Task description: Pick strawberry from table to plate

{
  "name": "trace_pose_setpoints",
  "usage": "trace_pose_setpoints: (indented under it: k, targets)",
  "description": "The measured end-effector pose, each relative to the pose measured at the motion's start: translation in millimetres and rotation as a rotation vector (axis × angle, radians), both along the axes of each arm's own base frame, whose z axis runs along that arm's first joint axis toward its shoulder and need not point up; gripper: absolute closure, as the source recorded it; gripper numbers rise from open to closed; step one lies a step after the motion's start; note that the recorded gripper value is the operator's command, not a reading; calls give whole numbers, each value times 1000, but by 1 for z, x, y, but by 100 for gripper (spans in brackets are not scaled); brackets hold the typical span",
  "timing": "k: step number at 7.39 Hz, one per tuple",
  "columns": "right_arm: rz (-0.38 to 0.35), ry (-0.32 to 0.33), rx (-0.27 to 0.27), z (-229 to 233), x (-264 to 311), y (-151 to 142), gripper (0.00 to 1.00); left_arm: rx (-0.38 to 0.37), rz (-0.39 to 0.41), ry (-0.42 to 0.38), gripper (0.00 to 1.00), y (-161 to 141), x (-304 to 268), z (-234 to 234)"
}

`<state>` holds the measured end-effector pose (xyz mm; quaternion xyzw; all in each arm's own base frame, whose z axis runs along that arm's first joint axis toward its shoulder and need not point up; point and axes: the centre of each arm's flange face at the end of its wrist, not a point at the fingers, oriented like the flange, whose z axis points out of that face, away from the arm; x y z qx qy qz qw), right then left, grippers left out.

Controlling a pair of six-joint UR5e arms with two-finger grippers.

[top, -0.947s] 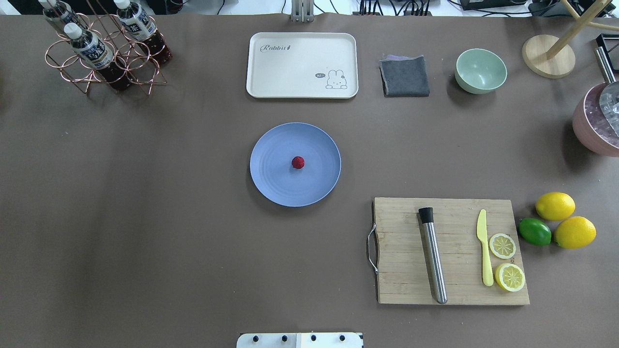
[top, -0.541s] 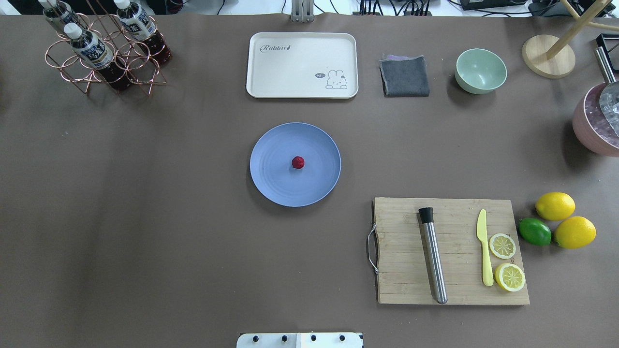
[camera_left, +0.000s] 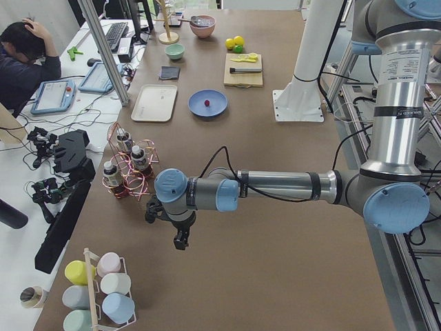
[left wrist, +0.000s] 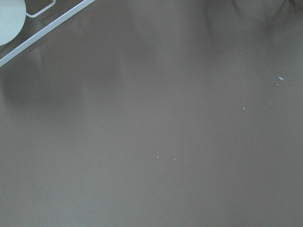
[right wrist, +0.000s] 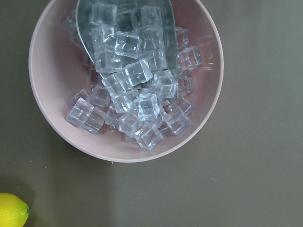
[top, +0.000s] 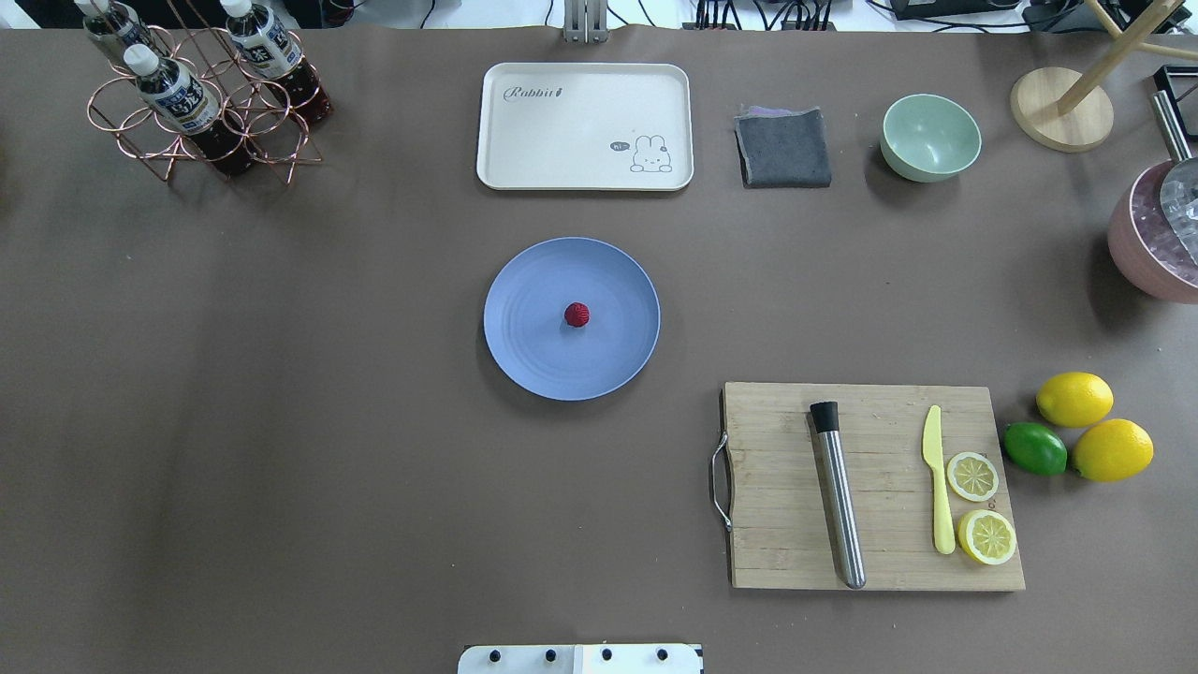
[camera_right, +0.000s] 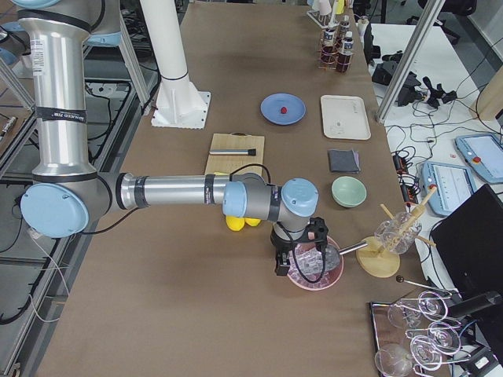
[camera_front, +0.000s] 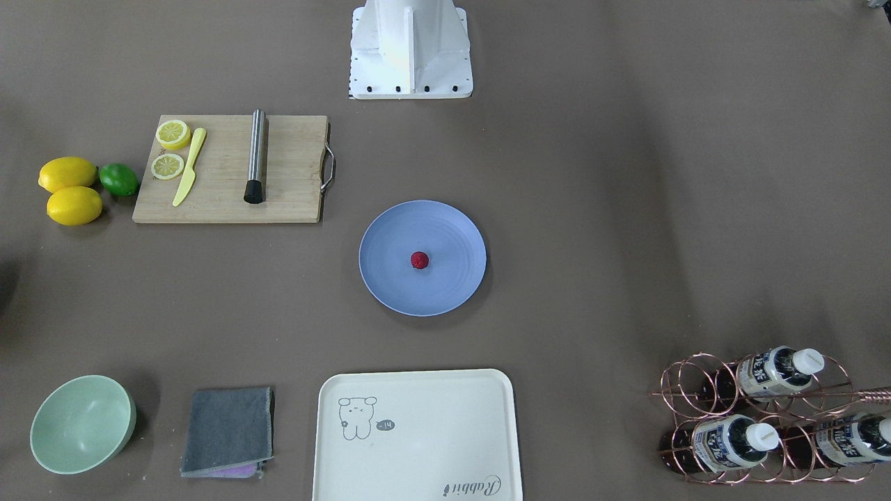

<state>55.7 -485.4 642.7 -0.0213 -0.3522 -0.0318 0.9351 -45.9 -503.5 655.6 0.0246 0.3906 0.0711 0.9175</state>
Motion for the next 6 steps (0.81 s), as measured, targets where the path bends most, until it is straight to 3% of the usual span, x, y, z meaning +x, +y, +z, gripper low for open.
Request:
trace_pose_setpoints:
  k: [6]
  targets:
    - [-2, 0, 4, -1, 0, 0, 0, -3, 0, 1, 2, 4, 0, 2]
